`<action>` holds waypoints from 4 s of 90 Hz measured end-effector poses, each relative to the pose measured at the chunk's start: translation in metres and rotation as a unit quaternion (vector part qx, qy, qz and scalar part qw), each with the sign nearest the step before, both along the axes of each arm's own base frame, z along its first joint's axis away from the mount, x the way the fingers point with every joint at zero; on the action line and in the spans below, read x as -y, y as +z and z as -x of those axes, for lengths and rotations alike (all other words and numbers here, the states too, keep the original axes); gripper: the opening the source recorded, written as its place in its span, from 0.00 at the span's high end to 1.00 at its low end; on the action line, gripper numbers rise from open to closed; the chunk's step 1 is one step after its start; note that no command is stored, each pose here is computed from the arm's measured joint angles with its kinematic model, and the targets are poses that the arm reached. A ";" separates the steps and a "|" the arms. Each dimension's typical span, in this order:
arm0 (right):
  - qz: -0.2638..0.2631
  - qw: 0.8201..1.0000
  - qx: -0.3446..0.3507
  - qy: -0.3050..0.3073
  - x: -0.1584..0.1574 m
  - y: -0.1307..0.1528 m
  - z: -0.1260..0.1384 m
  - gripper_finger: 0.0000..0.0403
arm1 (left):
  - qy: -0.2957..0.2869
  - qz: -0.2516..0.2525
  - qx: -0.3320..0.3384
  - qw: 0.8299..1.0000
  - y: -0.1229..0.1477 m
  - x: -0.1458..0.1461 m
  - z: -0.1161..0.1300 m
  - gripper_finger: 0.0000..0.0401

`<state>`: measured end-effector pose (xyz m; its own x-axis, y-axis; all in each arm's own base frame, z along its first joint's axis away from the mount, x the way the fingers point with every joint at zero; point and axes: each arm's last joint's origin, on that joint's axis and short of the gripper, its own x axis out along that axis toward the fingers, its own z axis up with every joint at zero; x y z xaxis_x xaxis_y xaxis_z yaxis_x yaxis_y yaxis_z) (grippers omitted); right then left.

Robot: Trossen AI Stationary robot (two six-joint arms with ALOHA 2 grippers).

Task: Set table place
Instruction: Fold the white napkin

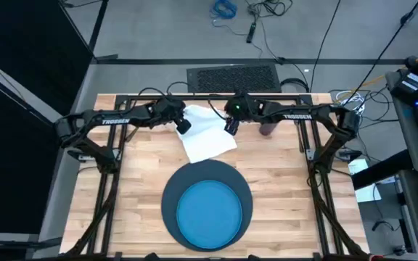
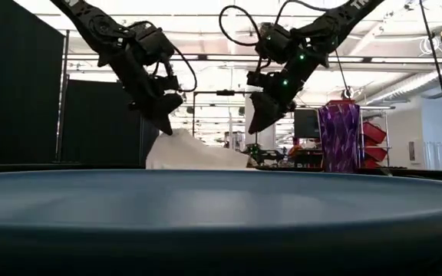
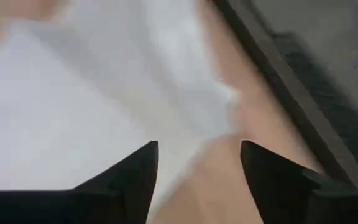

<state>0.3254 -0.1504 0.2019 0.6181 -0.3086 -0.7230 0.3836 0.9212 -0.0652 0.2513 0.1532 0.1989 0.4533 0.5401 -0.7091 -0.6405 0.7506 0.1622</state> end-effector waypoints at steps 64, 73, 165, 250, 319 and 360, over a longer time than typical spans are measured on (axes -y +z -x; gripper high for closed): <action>-0.042 0.998 -0.041 0.023 0.004 -0.090 -0.030 0.47 | -0.016 0.030 -0.043 0.999 -0.025 -0.007 -0.003 1.00; -0.050 0.997 -0.058 0.023 0.003 -0.093 -0.028 0.47 | -0.031 0.004 0.024 0.999 0.000 -0.006 -0.003 1.00; -0.055 0.996 -0.068 0.024 0.002 -0.096 -0.026 0.47 | 0.091 -0.107 0.085 0.986 0.106 0.030 0.105 1.00; -0.055 0.996 -0.068 0.024 0.002 -0.096 -0.026 0.47 | -0.107 0.244 0.043 0.963 -0.004 0.030 0.034 1.00; -0.055 0.996 -0.068 0.026 0.002 -0.096 -0.026 0.47 | -0.049 0.251 -0.092 0.962 -0.054 0.023 0.027 1.00; -0.046 0.997 -0.053 0.027 0.002 -0.095 -0.028 0.47 | -0.048 0.225 -0.073 0.971 -0.061 0.016 0.019 1.00</action>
